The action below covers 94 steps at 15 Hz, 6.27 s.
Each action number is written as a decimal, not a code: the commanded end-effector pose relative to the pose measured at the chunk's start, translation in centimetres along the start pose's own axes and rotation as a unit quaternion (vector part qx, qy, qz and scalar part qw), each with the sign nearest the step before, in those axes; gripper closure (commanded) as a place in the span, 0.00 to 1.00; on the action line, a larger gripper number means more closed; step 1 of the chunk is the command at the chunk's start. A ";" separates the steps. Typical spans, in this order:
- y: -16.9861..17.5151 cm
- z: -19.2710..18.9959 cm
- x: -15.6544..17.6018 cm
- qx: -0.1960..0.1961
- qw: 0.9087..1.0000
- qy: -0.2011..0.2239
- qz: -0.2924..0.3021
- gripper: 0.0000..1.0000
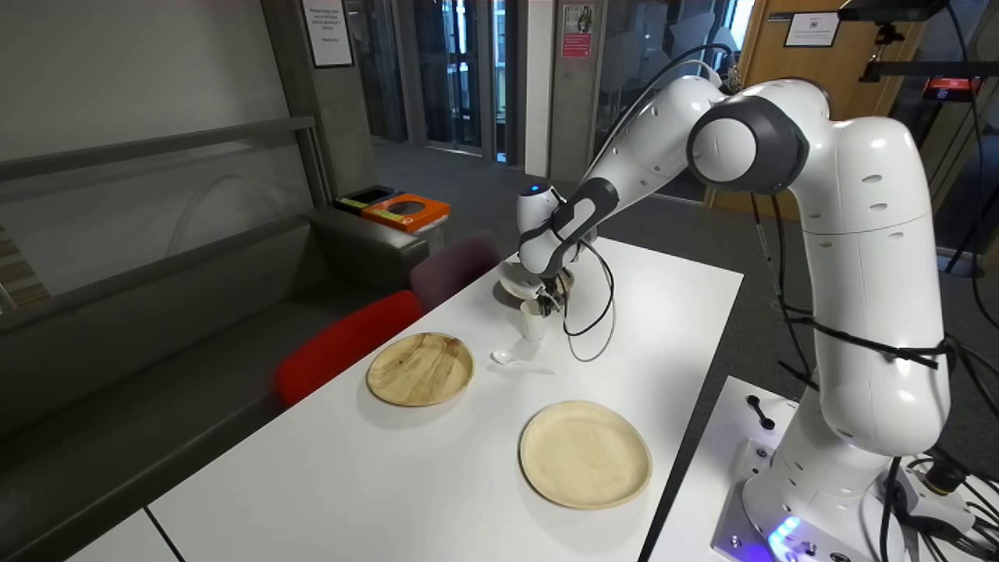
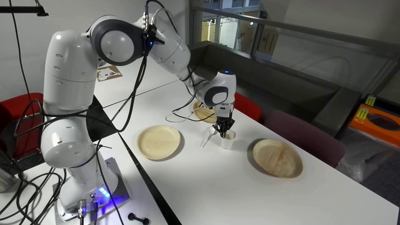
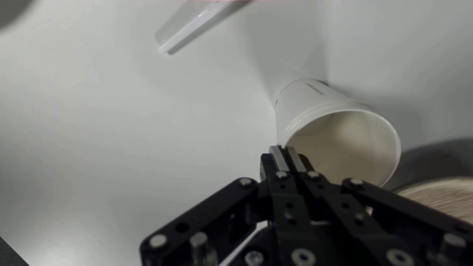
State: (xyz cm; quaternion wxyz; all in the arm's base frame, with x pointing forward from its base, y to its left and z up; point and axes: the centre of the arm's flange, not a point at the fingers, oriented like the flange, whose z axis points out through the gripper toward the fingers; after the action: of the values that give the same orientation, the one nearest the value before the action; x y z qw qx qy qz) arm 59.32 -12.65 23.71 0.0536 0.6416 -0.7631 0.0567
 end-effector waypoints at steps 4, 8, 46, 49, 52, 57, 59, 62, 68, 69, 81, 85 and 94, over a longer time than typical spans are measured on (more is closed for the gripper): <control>-0.1 -1.5 0.4 -0.006 1.000 0.000 -0.007 0.99; 0.4 -2.5 0.5 -0.016 0.999 -0.023 -0.026 0.99; 0.5 -2.6 0.1 0.021 1.000 0.017 0.003 0.99; -0.2 -3.5 0.7 0.092 0.995 0.024 0.034 0.99; -0.6 -4.0 1.0 0.057 0.998 -0.012 0.014 0.99; 0.5 -3.5 0.0 -0.026 0.996 -0.076 -0.045 0.99; 0.8 -3.3 -0.2 -0.038 0.995 -0.073 -0.049 0.99; 0.7 -3.0 0.0 -0.032 0.997 -0.058 -0.042 0.99; 0.2 -2.5 0.9 0.002 1.000 -0.009 -0.020 0.99; 0.0 -2.4 1.1 0.005 1.000 -0.001 -0.016 0.99; 0.0 -2.1 1.6 -0.011 1.000 0.009 -0.007 0.99; 1.7 -5.3 1.6 0.035 0.999 0.013 -0.010 0.99; 0.2 -3.2 0.9 0.031 0.999 0.029 -0.015 0.99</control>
State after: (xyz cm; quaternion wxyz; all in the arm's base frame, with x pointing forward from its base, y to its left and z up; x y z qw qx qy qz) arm 59.01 -13.18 27.84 0.0453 0.6519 -0.7516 0.0901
